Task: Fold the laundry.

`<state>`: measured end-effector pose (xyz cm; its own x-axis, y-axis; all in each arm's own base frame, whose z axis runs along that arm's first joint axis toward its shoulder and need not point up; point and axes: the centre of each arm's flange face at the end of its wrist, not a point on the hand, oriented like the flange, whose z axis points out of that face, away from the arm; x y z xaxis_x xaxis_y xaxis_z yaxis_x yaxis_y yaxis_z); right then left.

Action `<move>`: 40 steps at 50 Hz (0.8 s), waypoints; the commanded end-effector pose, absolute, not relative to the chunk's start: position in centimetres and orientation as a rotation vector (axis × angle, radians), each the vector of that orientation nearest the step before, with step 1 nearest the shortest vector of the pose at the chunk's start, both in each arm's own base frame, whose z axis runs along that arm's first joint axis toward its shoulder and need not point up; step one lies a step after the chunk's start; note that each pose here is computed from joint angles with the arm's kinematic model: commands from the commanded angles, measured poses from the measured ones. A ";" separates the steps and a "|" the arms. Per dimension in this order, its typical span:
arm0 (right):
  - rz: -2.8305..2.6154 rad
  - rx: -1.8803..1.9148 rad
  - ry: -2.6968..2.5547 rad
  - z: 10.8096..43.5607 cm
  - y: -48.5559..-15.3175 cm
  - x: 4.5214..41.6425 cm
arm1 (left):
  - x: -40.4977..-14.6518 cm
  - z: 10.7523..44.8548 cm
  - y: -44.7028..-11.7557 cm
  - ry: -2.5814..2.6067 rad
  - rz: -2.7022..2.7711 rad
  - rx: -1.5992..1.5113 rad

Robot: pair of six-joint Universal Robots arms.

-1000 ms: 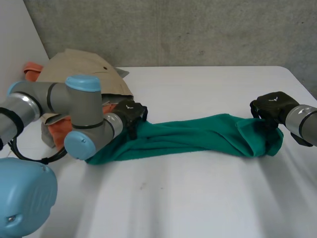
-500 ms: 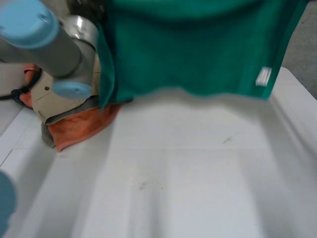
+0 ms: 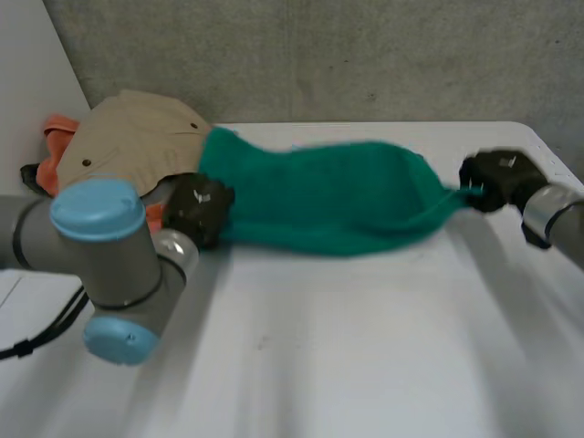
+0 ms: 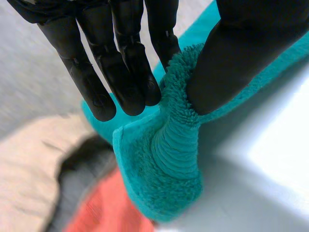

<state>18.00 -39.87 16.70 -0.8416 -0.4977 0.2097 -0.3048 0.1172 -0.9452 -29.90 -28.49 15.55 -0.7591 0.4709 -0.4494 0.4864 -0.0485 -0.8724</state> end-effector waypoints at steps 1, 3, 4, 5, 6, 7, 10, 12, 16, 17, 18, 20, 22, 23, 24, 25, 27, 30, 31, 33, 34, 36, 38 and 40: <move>-1.707 -0.871 2.328 14.7 -38.7 17.2 | -29.1 15.0 -27.2 2.199 -1.894 1.141; -1.706 -0.876 2.329 15.0 -38.6 17.1 | -29.0 15.7 -27.0 2.194 -1.905 1.139; -1.707 -0.878 2.329 15.2 -38.5 17.1 | -29.0 16.1 -26.9 2.190 -1.916 1.136; -1.712 -0.888 2.322 15.7 -38.3 17.1 | -28.8 16.8 -26.7 2.185 -1.931 1.130; -1.719 -0.896 2.317 16.0 -38.2 17.1 | -28.8 17.2 -26.6 2.183 -1.941 1.126; -1.724 -0.908 2.310 16.2 -38.0 17.2 | -28.7 17.5 -26.5 2.181 -1.950 1.120; -1.734 -0.986 2.278 16.4 -37.2 17.5 | -28.3 18.7 -26.3 2.185 -1.979 1.091; -1.737 -1.079 2.248 16.2 -36.5 17.7 | -28.0 19.1 -26.4 2.200 -1.987 1.066; -1.728 -1.226 2.211 15.6 -35.4 18.0 | -27.2 19.5 -27.0 2.234 -1.991 1.012; -1.722 -1.252 2.206 15.5 -35.1 18.0 | -27.0 19.5 -27.1 2.243 -1.987 0.999; -1.717 -1.275 2.201 15.3 -34.8 18.1 | -26.8 19.5 -27.3 2.253 -1.986 0.986; -1.720 -1.349 2.175 15.0 -34.2 18.4 | -26.3 19.4 -27.7 2.288 -1.972 0.957; -1.725 -1.394 2.157 14.7 -33.9 18.6 | -25.9 19.4 -27.9 2.314 -1.958 0.940; -1.729 -1.416 2.148 14.5 -33.7 18.7 | -25.7 19.4 -28.0 2.326 -1.955 0.933; -1.738 -1.455 2.134 14.2 -33.6 18.9 | -25.4 19.2 -28.2 2.353 -1.943 0.919; -1.739 -1.474 2.125 14.0 -33.4 19.0 | -25.3 19.2 -28.4 2.363 -1.942 0.913; -1.751 -1.513 2.104 13.4 -33.3 19.2 | -25.2 19.2 -28.6 2.387 -1.938 0.908; -1.790 -1.528 2.075 13.3 -33.5 19.5 | -24.8 18.8 -29.1 2.439 -1.916 0.898; -1.826 -1.519 2.055 13.4 -33.7 19.5 | -24.7 18.8 -29.4 2.458 -1.912 0.893; -1.840 -1.493 2.046 13.3 -33.7 19.7 | -24.5 18.7 -29.6 2.485 -1.901 0.890; -1.852 -1.476 2.041 13.4 -33.8 19.7 | -24.4 18.7 -29.7 2.494 -1.897 0.888; -1.885 -1.420 2.033 14.3 -33.9 19.7 | -24.2 18.6 -30.0 2.524 -1.878 0.903; -1.901 -1.390 2.036 15.0 -34.0 19.5 | -24.3 18.6 -30.2 2.541 -1.872 0.920; -1.887 -1.348 2.050 15.6 -33.8 19.5 | -24.3 18.3 -30.5 2.565 -1.854 0.945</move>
